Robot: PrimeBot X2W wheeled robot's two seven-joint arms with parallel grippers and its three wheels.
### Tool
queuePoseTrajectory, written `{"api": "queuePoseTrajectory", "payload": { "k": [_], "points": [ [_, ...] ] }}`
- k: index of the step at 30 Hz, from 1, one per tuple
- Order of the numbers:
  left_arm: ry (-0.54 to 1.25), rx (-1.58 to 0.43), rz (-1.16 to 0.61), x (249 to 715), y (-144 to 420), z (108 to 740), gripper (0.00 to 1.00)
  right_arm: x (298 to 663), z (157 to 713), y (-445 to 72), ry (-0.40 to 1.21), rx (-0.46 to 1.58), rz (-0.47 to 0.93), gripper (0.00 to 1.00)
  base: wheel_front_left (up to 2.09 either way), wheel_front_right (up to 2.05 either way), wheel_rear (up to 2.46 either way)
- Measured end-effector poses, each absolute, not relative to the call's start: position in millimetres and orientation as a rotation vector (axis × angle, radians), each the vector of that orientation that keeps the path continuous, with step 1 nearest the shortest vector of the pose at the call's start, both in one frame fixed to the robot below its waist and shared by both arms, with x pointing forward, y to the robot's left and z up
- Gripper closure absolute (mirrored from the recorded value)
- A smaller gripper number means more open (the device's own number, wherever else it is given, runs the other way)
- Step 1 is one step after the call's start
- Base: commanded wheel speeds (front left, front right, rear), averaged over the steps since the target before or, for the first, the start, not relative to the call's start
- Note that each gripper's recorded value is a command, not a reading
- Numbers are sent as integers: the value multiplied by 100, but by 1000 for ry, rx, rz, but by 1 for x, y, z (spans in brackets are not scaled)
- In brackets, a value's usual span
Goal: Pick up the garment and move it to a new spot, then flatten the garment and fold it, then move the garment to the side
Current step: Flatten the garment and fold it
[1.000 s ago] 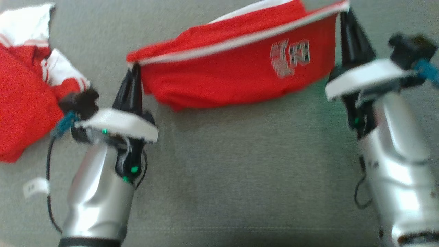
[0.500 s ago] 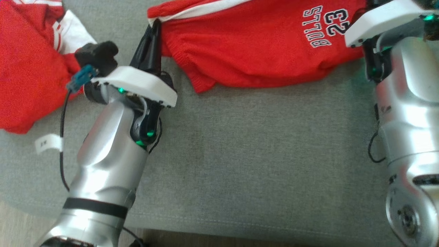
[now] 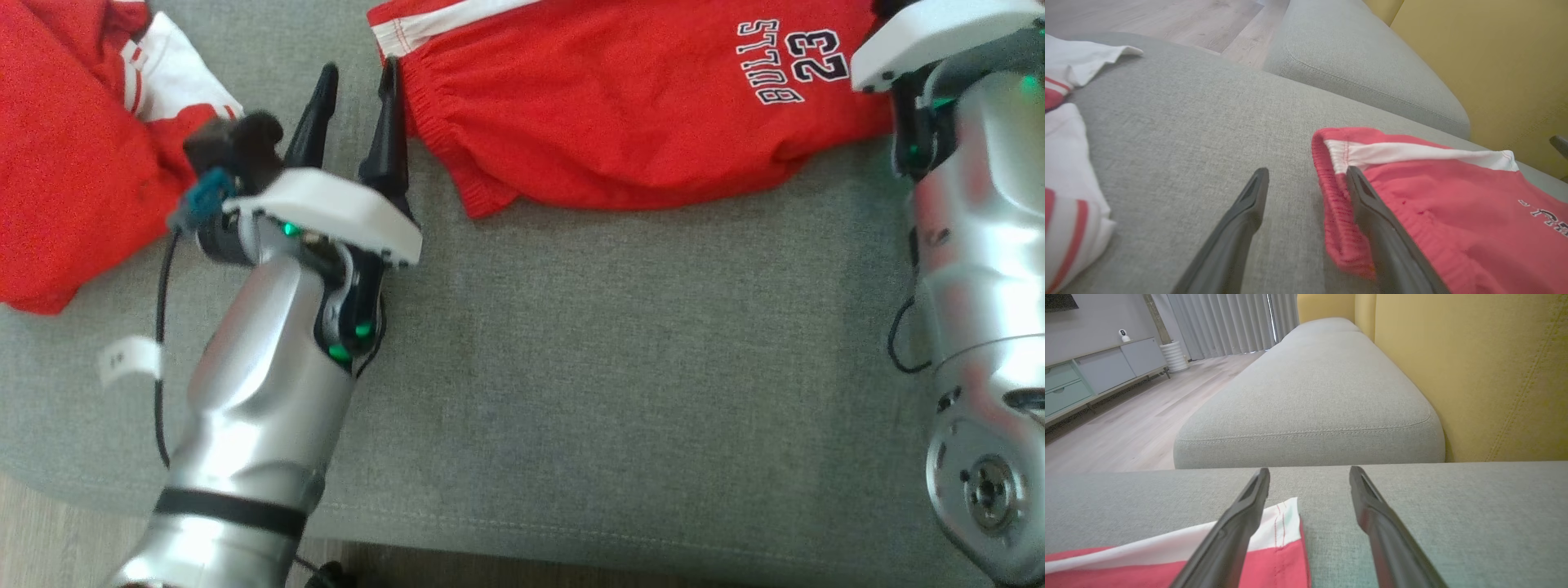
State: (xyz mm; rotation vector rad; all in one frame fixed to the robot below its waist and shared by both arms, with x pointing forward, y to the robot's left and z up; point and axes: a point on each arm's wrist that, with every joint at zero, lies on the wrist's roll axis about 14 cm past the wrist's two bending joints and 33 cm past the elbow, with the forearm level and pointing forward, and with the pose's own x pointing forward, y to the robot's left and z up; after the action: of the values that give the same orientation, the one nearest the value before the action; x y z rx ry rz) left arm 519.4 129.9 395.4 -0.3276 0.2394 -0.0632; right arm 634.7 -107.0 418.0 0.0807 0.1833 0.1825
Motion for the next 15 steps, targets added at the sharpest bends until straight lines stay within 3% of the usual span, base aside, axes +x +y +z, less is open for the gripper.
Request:
{"api": "queuePoseTrajectory", "payload": {
  "k": [9, 15],
  "points": [
    [271, -277, -40, 482, 135, 386, 0, 585, 372, -100, 345, 47, 229, 0, 0, 0, 0],
    [267, -269, -32, 474, 136, 389, 0, 577, 363, -104, 423, 21, 231, 0, 0, 0, 0]
  ]
}}
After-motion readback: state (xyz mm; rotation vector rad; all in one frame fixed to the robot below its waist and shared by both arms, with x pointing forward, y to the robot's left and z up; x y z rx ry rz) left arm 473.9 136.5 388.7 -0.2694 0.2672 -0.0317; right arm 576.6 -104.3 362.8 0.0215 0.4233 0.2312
